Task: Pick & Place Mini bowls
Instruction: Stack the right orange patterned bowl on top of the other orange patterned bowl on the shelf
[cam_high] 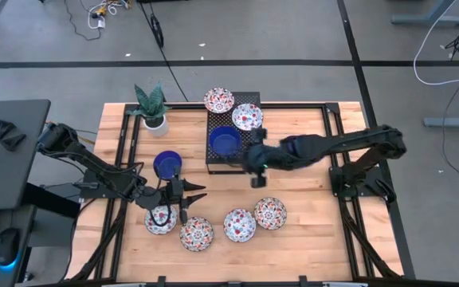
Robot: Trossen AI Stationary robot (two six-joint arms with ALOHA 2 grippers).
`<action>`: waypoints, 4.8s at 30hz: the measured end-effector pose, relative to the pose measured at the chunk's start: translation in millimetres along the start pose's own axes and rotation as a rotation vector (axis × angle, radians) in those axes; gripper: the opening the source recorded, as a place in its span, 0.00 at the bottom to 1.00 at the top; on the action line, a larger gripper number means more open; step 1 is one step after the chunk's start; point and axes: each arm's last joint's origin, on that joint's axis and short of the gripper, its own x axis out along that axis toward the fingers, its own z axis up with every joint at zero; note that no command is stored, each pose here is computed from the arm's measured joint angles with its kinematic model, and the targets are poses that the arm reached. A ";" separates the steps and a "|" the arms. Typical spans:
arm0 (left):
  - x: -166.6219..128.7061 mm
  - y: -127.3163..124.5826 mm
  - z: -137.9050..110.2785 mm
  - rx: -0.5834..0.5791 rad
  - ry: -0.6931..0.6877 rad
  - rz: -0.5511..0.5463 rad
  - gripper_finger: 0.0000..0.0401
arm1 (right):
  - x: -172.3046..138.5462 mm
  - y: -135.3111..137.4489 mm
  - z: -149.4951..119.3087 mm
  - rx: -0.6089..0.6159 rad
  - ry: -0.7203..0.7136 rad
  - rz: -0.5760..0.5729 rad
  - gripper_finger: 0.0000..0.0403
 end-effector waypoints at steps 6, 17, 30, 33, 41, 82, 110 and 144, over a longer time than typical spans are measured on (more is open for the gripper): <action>0.0 0.1 -1.7 -0.006 0.016 -0.007 0.26 | -41.9 30.3 -37.9 0.050 0.160 0.079 0.27; 3.1 4.0 -0.8 -0.010 0.013 0.013 0.26 | -40.9 100.8 -120.1 0.282 0.117 0.365 0.18; 6.3 8.3 0.6 -0.020 0.007 0.033 0.26 | -4.1 172.0 -136.4 0.112 -0.185 0.703 0.42; 6.3 8.2 1.0 -0.023 0.003 0.033 0.26 | 3.5 183.3 -136.5 0.032 -0.165 0.680 0.44; 9.0 11.0 3.2 -0.037 -0.007 0.031 0.26 | 16.4 191.0 -141.4 -0.096 -0.124 0.448 0.39; 145.4 -46.0 50.5 0.402 0.275 -0.555 0.59 | -40.0 134.3 -76.7 -0.135 -0.377 0.528 0.01; 146.8 -47.7 47.6 0.393 0.269 -0.634 0.18 | -39.5 133.8 -76.5 -0.162 -0.384 0.525 0.02; 109.2 35.8 221.7 0.536 0.501 0.137 0.03 | -38.1 159.3 -113.1 0.091 -0.500 0.472 0.26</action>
